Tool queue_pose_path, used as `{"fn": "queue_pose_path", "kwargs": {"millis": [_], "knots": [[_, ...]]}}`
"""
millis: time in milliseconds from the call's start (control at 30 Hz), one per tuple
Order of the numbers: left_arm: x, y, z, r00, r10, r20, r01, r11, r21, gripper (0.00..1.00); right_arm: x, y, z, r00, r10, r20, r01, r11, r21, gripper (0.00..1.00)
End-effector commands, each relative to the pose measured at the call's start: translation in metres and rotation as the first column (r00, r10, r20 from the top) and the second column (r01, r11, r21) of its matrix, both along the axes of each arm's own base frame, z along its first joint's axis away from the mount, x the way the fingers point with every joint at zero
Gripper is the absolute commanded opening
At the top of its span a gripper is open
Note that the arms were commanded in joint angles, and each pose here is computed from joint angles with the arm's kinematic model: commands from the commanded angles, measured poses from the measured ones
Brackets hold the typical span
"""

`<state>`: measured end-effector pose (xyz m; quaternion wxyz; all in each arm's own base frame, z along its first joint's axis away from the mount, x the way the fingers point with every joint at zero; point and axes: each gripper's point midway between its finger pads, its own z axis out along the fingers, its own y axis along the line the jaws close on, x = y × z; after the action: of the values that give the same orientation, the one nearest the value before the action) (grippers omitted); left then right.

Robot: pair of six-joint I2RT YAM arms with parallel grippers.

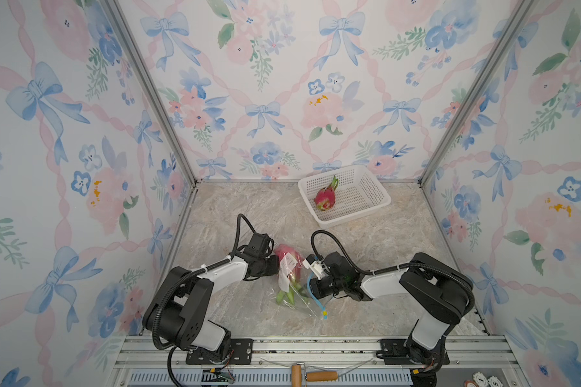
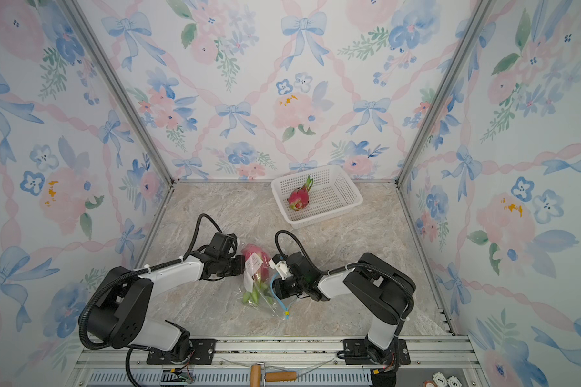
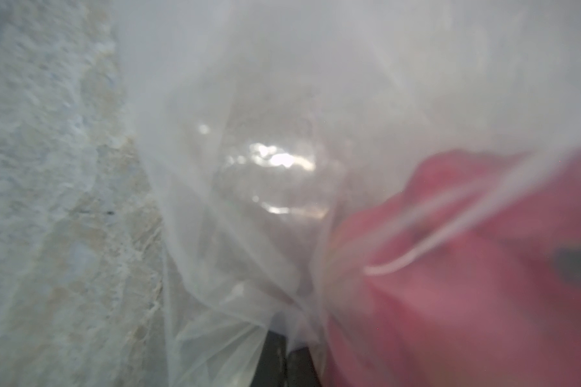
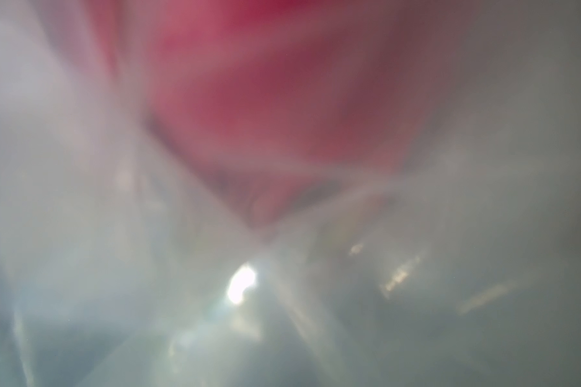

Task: Open the zip-top bag and take out the dragon fruit
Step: Pick up the dragon fruit from the zipper food storage bag.

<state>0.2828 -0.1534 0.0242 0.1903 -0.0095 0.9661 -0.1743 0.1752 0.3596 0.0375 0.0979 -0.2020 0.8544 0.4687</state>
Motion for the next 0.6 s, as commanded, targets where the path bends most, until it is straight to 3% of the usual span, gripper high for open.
{"fn": "queue_pose_path", "kwargs": {"millis": [0,200,367,567], "knots": [[0.001,0.012,0.008,1.000,0.008,0.019,-0.009,1.000,0.025,0.00,-0.002,-0.017,0.002,1.000,-0.006,0.017,0.007,0.999,-0.051,0.05],[0.011,0.045,0.017,0.996,0.068,0.051,-0.073,0.992,0.106,0.00,0.008,-0.061,0.022,0.997,-0.055,0.055,0.061,0.993,-0.100,0.00],[0.021,0.058,0.025,0.991,0.114,0.076,-0.122,0.987,0.108,0.00,0.016,-0.101,0.034,0.991,-0.119,0.066,0.128,0.981,-0.149,0.00],[0.030,0.076,0.032,0.980,0.171,0.102,-0.182,0.976,0.118,0.00,0.027,-0.140,0.057,0.970,-0.225,0.095,0.236,0.964,-0.125,0.00]]}}
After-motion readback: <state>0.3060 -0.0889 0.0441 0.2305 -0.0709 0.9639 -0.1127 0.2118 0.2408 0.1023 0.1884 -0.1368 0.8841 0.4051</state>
